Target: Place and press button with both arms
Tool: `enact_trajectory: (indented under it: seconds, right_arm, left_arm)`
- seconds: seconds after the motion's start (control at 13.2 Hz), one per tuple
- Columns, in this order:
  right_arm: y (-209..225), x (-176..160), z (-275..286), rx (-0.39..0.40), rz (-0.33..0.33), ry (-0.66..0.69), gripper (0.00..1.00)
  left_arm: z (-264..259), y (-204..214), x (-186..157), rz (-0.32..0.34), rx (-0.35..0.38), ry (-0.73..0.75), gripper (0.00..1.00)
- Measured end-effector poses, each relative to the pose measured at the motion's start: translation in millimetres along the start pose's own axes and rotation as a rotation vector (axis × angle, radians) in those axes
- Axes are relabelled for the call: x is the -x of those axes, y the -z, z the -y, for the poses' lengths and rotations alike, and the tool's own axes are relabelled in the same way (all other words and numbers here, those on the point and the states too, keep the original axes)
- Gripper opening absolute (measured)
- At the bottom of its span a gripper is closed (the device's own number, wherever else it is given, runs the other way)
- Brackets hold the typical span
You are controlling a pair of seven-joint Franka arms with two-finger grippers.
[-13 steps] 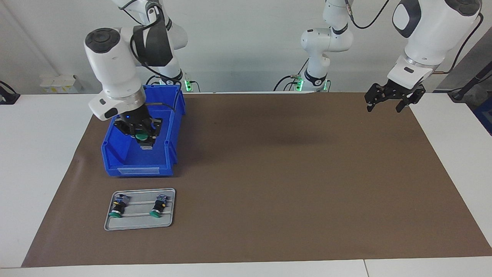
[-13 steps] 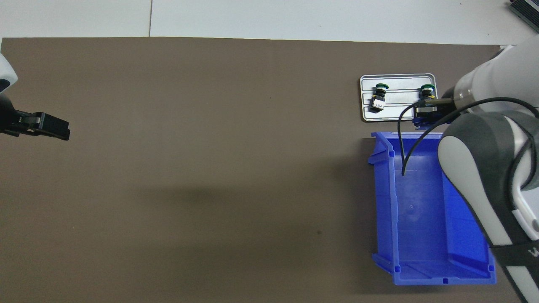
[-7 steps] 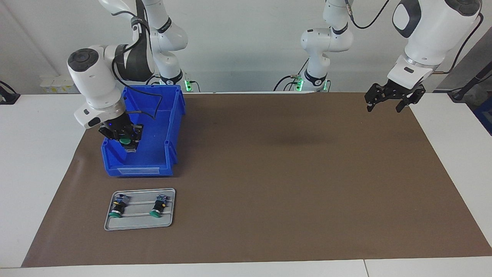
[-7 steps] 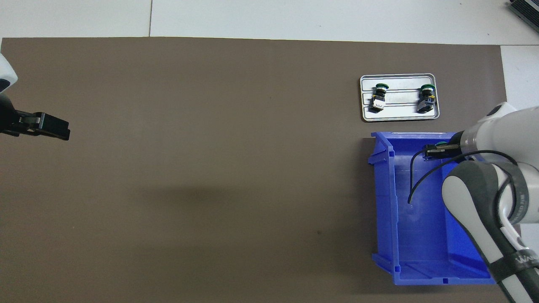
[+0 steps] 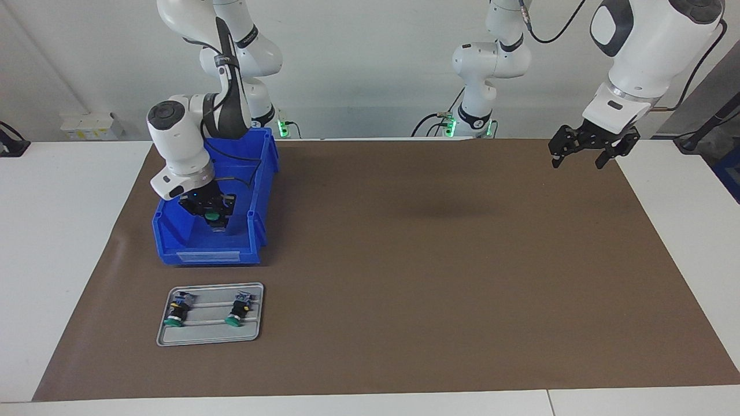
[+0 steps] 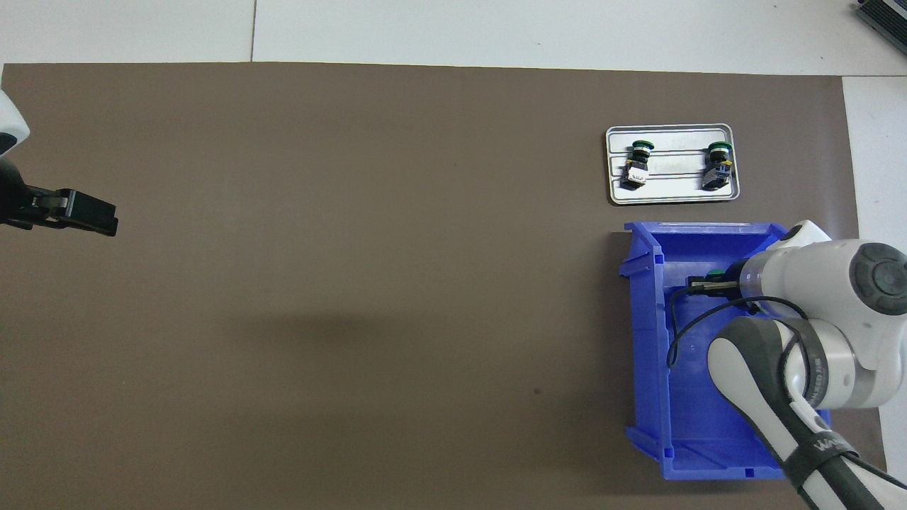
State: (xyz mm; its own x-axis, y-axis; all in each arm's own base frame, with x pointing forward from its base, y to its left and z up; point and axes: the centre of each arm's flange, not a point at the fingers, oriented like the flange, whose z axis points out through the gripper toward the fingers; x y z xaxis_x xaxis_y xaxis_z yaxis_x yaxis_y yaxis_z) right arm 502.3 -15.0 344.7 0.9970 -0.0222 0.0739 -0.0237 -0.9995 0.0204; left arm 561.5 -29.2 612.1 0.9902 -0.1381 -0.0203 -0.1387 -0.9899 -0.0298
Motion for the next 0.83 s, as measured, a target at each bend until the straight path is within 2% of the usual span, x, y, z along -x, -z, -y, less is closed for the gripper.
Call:
enact_trajectory:
  seconds: [0.3,0.53,0.68,0.83]
  right_arm:
    - [-16.8,0.8,0.7,-0.004,-0.027,-0.005,0.43]
    - [-12.9,-6.7,0.6,-0.004,-0.044,-0.005,0.74]
    - [13.2,-19.5,-0.1,-0.003,-0.039,-0.006,0.97]
    - [61.4,-35.9,-1.9,-0.003,-0.011,-0.009,1.00]
  left_arm:
    - [0.0,0.0,0.0,0.000,0.000,0.000,1.00]
    - [0.0,0.0,0.0,0.000,0.000,0.000,1.00]
    - [0.0,0.0,0.0,0.000,0.000,0.000,1.00]
    - [0.0,0.0,0.0,0.000,0.000,0.000,1.00]
